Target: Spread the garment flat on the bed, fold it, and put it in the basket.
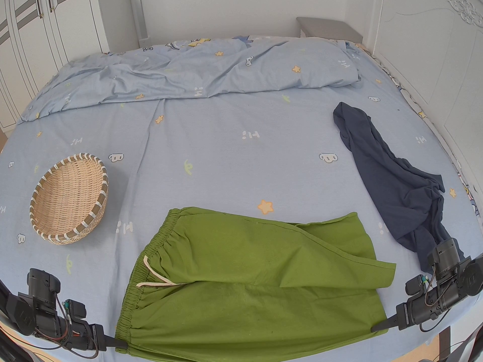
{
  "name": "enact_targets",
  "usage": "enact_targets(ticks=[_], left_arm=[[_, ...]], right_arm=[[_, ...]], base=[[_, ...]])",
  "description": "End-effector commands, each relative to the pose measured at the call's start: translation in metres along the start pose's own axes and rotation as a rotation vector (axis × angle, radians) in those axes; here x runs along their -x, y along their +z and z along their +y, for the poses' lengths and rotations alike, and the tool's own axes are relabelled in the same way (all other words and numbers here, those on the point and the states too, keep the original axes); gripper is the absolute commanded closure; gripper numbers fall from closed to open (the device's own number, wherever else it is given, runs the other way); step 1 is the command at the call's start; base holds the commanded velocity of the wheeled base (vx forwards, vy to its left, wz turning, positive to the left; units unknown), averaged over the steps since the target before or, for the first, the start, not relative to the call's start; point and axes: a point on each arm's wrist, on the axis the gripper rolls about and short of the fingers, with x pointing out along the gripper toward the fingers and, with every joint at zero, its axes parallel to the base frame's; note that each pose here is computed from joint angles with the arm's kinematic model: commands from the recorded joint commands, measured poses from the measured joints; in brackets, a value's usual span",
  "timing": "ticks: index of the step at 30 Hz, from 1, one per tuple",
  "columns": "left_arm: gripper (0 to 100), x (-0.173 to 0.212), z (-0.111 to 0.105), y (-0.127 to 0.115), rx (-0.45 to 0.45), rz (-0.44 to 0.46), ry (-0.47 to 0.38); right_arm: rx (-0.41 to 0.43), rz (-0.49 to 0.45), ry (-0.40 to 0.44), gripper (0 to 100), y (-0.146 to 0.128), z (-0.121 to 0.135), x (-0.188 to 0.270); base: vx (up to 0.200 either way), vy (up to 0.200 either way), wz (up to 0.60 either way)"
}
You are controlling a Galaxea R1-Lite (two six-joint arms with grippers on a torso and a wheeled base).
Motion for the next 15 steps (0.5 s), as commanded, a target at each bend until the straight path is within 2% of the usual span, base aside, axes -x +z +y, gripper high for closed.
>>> enact_targets(ticks=[1, 15], left_arm=[[100, -0.0007, -0.0041, -0.0028, -0.024, 0.021, -0.008], [100, -0.0025, -0.0039, -0.0037, -0.018, 0.047, -0.006]], right_arm=[[-0.018, 0.021, -0.014, 100, -0.0004, -0.0039, -0.0034], [-0.027, 0.049, -0.012, 100, -0.0023, -0.0066, -0.0078]], base=[[0.000, 0.000, 0.00], [0.000, 0.000, 0.00]])
